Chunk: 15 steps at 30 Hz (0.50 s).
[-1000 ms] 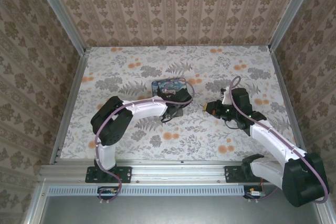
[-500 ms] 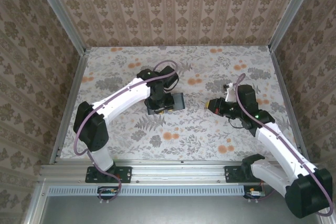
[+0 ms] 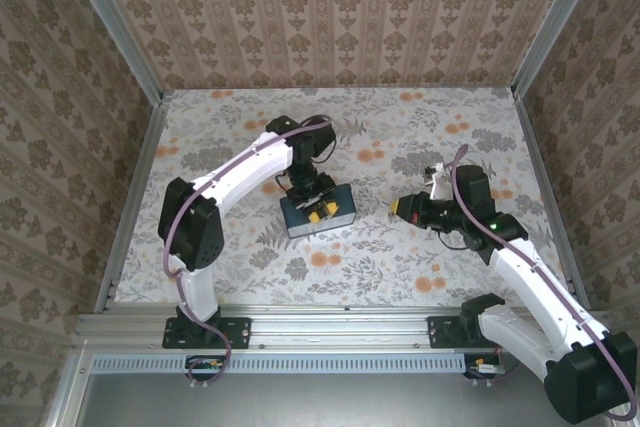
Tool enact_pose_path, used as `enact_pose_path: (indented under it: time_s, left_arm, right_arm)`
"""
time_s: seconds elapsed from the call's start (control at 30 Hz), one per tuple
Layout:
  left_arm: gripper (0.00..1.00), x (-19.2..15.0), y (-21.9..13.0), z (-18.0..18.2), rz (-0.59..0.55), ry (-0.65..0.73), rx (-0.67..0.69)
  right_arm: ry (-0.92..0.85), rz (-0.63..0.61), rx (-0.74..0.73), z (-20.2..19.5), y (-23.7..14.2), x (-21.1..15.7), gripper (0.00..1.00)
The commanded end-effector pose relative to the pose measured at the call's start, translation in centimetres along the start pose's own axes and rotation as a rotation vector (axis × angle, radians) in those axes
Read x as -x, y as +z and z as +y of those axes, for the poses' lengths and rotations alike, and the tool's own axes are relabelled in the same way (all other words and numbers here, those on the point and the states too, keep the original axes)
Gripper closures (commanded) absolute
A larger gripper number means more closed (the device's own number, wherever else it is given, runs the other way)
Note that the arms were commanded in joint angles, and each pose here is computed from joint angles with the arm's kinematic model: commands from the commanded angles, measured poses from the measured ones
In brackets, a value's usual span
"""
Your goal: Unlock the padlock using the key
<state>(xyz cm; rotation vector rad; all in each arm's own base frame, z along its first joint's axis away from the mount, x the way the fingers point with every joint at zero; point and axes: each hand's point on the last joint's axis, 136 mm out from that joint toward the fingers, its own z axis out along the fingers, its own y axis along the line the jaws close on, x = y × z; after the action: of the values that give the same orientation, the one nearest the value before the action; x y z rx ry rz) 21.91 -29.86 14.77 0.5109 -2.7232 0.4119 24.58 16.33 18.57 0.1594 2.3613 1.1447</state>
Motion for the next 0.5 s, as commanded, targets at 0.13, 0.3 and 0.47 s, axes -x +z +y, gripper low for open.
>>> enact_pose_path:
  time_s: [0.13,0.3,0.47]
  left_arm:
    - [0.42,1.4,-3.5,-2.6,-0.021,0.047,-0.108]
    - [0.39,0.0,-5.8,-3.2,-0.041,0.173,-0.236]
    - [0.47,0.8,-8.9,-1.1,-0.206,0.451,-0.251]
  right_arm:
    - [-0.027,0.058,0.042,2.1,0.8,-0.6,1.0]
    - [-0.004,0.099,0.07,3.5,2.1,-1.9,1.0]
    - [0.046,0.113,0.137,5.2,3.8,-3.3,1.0]
